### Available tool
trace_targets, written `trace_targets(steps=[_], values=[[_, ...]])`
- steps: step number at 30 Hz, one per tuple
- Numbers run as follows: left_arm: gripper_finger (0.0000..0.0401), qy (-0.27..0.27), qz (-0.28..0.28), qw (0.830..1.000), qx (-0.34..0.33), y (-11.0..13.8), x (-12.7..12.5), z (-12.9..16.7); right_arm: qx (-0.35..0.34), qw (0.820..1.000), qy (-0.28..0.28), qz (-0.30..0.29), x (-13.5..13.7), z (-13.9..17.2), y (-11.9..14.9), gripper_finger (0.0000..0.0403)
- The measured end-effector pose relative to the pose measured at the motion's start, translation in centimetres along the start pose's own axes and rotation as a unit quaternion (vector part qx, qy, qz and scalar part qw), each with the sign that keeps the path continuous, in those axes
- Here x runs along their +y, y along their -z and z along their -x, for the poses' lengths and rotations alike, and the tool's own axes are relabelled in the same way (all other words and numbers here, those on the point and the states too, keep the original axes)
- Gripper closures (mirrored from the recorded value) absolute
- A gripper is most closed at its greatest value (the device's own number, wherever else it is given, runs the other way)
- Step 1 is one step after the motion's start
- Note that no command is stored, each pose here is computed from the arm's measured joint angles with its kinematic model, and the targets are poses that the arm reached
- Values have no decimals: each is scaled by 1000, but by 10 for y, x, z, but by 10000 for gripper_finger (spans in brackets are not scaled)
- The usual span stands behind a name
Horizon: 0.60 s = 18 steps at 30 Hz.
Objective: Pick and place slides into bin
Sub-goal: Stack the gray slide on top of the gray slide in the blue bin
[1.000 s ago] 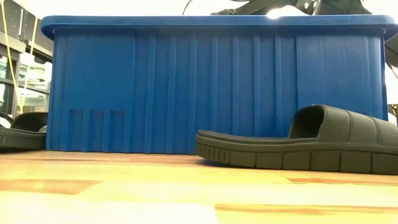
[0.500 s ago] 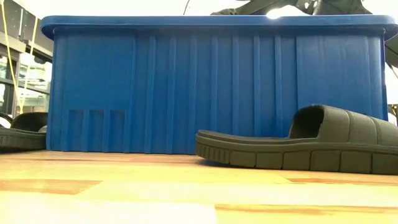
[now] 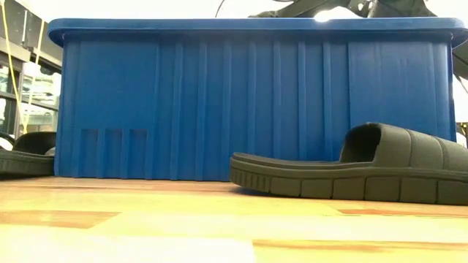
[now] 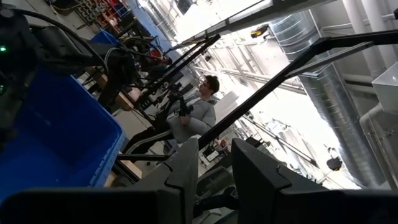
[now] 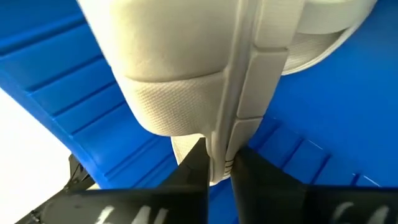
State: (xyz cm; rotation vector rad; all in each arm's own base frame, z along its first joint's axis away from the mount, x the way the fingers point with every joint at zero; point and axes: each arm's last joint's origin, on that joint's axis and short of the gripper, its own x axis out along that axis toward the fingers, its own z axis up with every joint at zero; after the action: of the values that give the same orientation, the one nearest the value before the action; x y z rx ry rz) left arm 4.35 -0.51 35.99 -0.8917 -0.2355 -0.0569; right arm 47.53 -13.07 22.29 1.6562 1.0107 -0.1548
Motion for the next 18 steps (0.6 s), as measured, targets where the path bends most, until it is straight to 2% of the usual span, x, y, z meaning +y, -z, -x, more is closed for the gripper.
trace_targets(steps=[6, 18], values=[[313, 2, 0, 1000, 3, 0, 0, 0, -17, 1000, 8, 0, 0, -3, 2, 348], [313, 11, 1, 1000, 8, 0, -1, 0, -30, 999, 39, -2, -6, -3, 3, 233]])
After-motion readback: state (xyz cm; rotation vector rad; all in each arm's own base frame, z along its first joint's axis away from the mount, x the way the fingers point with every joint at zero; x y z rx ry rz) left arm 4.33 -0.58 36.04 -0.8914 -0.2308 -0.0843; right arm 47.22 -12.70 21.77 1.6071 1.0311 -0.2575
